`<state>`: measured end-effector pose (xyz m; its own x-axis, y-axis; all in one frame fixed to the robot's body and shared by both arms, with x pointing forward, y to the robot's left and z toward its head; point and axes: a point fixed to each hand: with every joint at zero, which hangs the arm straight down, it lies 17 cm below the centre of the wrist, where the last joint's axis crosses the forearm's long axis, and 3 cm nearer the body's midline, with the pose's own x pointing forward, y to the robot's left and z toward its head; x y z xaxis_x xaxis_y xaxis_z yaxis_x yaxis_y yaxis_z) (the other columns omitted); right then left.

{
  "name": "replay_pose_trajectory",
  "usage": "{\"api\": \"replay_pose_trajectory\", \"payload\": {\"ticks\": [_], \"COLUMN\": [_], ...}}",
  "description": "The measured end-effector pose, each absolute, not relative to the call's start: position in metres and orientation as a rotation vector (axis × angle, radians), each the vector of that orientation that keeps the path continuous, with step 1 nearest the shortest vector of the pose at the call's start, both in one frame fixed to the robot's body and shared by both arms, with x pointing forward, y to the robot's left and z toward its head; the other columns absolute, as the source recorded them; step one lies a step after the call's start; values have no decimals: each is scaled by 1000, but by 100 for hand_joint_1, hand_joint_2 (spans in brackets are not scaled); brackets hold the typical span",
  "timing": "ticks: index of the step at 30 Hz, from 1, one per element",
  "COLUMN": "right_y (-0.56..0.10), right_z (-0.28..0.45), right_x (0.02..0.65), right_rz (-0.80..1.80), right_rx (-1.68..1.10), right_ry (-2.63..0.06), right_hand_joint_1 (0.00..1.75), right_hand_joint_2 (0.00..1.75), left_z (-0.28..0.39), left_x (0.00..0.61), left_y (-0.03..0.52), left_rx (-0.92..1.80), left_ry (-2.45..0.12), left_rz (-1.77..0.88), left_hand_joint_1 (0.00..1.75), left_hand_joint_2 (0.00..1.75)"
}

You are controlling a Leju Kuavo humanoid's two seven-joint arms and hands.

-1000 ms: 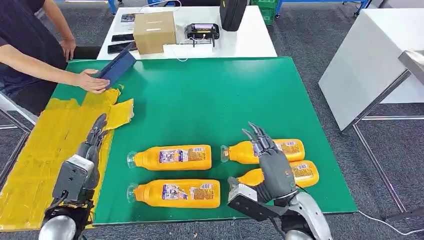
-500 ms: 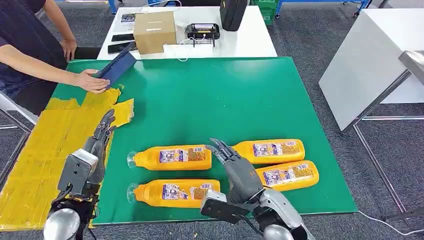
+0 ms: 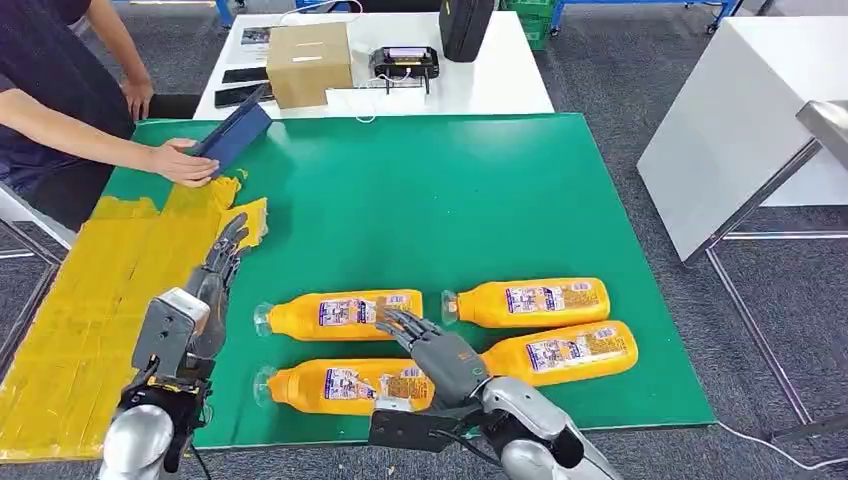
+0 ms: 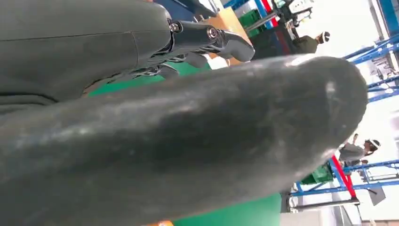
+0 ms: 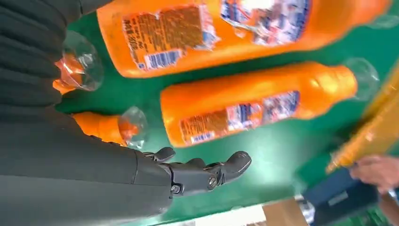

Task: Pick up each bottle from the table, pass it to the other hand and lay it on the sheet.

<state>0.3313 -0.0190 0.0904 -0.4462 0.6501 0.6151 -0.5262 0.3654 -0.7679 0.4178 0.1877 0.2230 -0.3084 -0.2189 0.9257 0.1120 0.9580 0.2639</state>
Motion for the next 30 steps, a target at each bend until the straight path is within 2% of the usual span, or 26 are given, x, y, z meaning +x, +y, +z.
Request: {"api": "replay_pose_trajectory", "payload": {"ticks": [11,28,29,30], "right_y": [-24,21,22,22], "right_z": [49,23,21,19], "right_x": [334,309,308,308], "right_rz": [1514,1650,1667,1686], "right_rx": [-152,-9,-9,-19], "right_ry": [-1382,-1341,-1334,-1326], "right_hand_joint_1": [0,0,30,173], "right_hand_joint_2": [175,175,175,175], "left_z": [224,229,230,230], "left_x": [423,430,430,431], "left_y": [180,164,163,163], "left_rx": [40,-10,-11,-14], "left_ry": [-1849,-1856,-1857,-1859], "left_rz": [-332,-352,-351,-350], "left_hand_joint_1": [0,0,0,0], "left_hand_joint_2": [0,0,0,0]}}
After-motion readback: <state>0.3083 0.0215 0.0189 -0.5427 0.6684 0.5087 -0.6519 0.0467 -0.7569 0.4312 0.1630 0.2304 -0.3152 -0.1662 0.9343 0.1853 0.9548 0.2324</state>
